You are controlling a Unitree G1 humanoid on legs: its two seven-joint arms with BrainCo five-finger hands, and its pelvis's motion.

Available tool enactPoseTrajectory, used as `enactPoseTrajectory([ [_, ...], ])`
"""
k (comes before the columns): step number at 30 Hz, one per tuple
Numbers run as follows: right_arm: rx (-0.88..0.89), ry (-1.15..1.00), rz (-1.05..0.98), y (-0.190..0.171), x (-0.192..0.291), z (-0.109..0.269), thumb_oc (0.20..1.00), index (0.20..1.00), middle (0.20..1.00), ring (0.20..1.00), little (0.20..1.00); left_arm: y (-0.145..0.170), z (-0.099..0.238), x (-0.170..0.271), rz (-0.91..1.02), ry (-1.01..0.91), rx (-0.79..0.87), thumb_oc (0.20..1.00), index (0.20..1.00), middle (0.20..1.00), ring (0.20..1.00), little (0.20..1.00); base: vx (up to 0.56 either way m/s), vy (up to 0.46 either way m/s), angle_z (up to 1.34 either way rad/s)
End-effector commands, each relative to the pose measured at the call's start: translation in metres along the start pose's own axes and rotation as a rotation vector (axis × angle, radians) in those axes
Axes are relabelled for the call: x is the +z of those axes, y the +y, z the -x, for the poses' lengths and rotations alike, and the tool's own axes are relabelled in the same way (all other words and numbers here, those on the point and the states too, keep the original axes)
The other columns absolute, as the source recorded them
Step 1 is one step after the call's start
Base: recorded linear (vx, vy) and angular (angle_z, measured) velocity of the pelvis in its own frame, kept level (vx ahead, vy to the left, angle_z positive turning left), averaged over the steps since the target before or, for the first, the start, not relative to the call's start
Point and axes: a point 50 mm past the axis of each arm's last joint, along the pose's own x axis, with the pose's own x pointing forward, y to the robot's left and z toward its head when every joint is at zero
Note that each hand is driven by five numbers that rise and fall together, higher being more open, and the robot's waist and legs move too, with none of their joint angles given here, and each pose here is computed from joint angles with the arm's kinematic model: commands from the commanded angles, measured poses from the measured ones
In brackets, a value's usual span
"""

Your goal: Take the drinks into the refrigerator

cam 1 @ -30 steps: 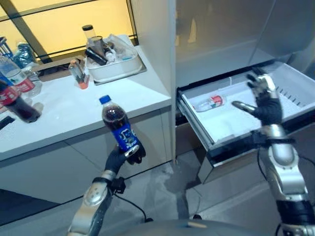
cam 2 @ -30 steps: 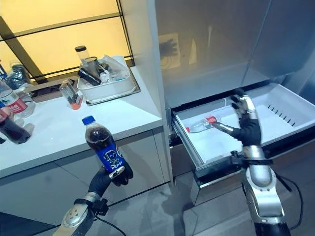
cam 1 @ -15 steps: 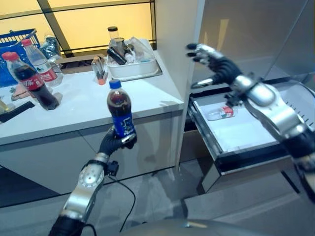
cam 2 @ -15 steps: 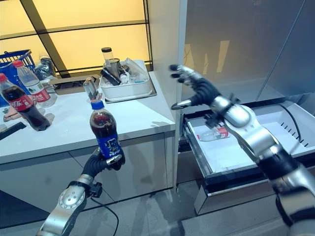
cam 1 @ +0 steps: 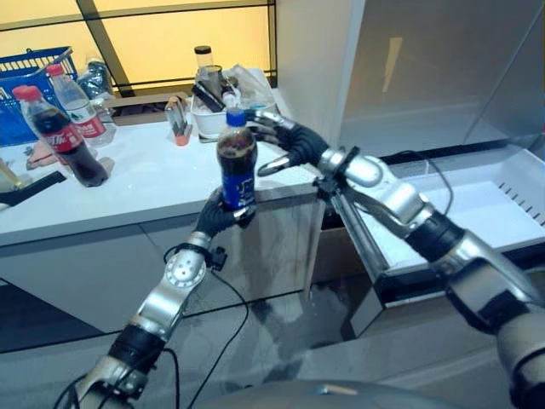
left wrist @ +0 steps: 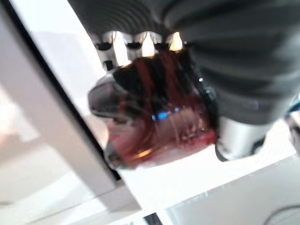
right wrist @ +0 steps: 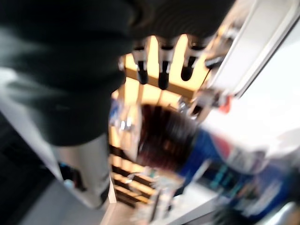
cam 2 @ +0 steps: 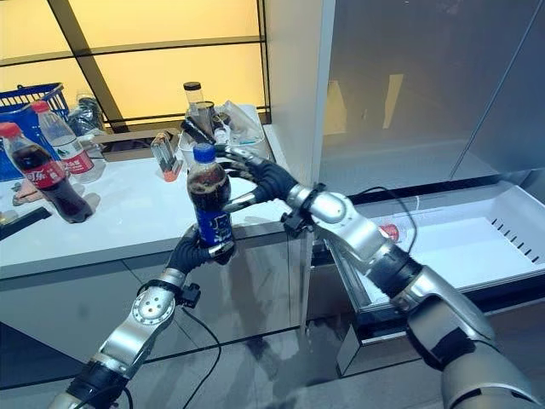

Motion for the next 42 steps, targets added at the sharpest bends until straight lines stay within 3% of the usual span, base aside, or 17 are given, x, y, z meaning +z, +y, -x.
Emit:
enactPoseTrajectory([
  [1,0.056,-0.084,-0.039,0.018,0.013,-0.016,1.0,1.0,1.0,1.0,1.0,0.015,-0.041,0.081,-0.064,-0.404,0.09,0.2,0.2,0.2,0.2,0.2,0.0,0.0,0.0],
  [6,0.048,-0.098,-0.214,0.049,0.0,-0.029,1.0,1.0,1.0,1.0,1.0,0.008,-0.05,0.097,-0.168,-0.471,0.108,0.2,0.2,0.2,0.2,0.2,0.01,0.0,0.03],
  [15,0.026,-0.066,-0.331,0.078,-0.009,-0.053,1.0,1.0,1.0,1.0,1.0,-0.008,-0.055,0.097,-0.273,-0.485,0.033,0.2,0.2,0.2,0.2,0.2,0.0,0.0,0.02],
  [21,-0.039,0.029,-0.236,0.081,-0.023,-0.072,1.0,1.0,1.0,1.0,1.0,-0.016,-0.056,0.098,-0.346,-0.509,0.009,0.2,0.2,0.2,0.2,0.2,0.0,0.0,0.0],
  [26,-0.029,0.12,-0.017,0.083,-0.028,-0.09,1.0,1.0,1.0,1.0,1.0,-0.022,-0.055,0.104,-0.333,-0.544,-0.015,0.2,0.2,0.2,0.2,0.2,0.0,0.003,0.02],
  [27,-0.039,0.113,-0.012,0.081,-0.027,-0.09,0.482,0.482,0.482,0.482,0.482,-0.023,-0.054,0.105,-0.341,-0.555,-0.02,0.2,0.2,0.2,0.2,0.2,0.0,0.011,0.04],
  [28,-0.038,0.113,-0.019,0.082,-0.029,-0.089,0.2,0.2,0.2,0.2,0.2,-0.024,-0.054,0.107,-0.346,-0.569,-0.023,0.2,0.2,0.2,0.2,0.2,0.0,0.016,0.05],
  [41,-0.118,0.028,-0.121,0.062,-0.025,-0.068,0.2,0.2,0.2,0.2,0.2,-0.02,-0.05,0.083,-0.305,-0.453,-0.005,0.2,0.2,0.2,0.2,0.2,-0.01,0.008,0.03],
  [42,-0.124,0.021,-0.12,0.058,-0.024,-0.066,0.2,0.2,0.2,0.2,0.2,-0.018,-0.048,0.079,-0.293,-0.432,-0.004,0.567,0.567,0.567,0.567,0.567,0.0,0.0,0.0],
])
